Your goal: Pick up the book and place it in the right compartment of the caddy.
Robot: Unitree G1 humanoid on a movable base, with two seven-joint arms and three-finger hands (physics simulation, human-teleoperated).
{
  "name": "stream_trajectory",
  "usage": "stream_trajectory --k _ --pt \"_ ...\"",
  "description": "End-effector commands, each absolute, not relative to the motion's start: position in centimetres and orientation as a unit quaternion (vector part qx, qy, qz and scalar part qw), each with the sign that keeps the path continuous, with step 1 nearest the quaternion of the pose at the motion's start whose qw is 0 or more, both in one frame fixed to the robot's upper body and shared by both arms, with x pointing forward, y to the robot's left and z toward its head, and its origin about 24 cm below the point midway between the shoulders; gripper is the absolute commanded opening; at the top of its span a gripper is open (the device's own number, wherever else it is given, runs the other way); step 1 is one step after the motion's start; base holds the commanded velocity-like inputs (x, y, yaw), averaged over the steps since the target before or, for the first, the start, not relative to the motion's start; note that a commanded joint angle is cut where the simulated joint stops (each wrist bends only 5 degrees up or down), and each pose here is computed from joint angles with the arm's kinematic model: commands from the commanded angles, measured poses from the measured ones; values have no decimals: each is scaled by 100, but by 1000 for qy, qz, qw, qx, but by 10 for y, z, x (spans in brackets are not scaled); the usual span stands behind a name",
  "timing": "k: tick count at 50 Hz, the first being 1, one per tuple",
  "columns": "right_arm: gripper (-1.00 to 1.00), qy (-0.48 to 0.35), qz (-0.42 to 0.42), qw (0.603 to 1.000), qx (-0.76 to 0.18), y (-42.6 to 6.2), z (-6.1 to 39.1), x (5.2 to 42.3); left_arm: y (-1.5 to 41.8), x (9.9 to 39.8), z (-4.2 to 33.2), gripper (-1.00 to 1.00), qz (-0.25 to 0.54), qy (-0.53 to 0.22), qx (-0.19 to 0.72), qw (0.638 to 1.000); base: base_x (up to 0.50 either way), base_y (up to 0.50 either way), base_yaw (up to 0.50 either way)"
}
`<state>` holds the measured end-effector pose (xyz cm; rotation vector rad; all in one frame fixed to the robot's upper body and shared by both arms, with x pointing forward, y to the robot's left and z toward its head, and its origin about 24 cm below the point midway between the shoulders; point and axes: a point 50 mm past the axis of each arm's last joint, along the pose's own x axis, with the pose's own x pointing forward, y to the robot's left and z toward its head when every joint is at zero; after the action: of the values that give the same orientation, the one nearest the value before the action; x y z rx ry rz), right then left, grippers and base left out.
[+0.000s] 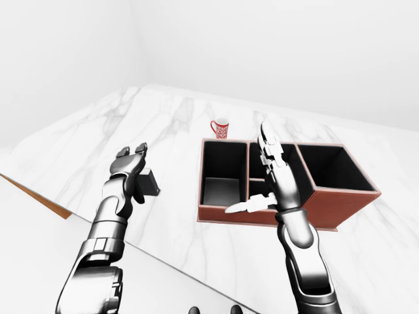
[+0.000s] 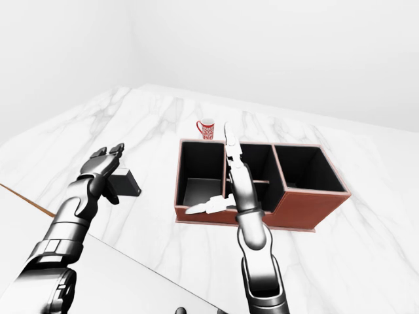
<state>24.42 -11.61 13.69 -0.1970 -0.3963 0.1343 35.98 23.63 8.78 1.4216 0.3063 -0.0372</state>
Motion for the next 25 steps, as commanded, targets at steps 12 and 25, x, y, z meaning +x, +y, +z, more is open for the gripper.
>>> stream_trajectory --k 12,25 --pt "100 -199 69 973 -98 -114 139 245 246 372 83 100 1 160 667 728 0 0 0" --pt "100 -197 71 973 -96 -114 138 245 247 378 73 100 10 178 672 719 0 0 0"
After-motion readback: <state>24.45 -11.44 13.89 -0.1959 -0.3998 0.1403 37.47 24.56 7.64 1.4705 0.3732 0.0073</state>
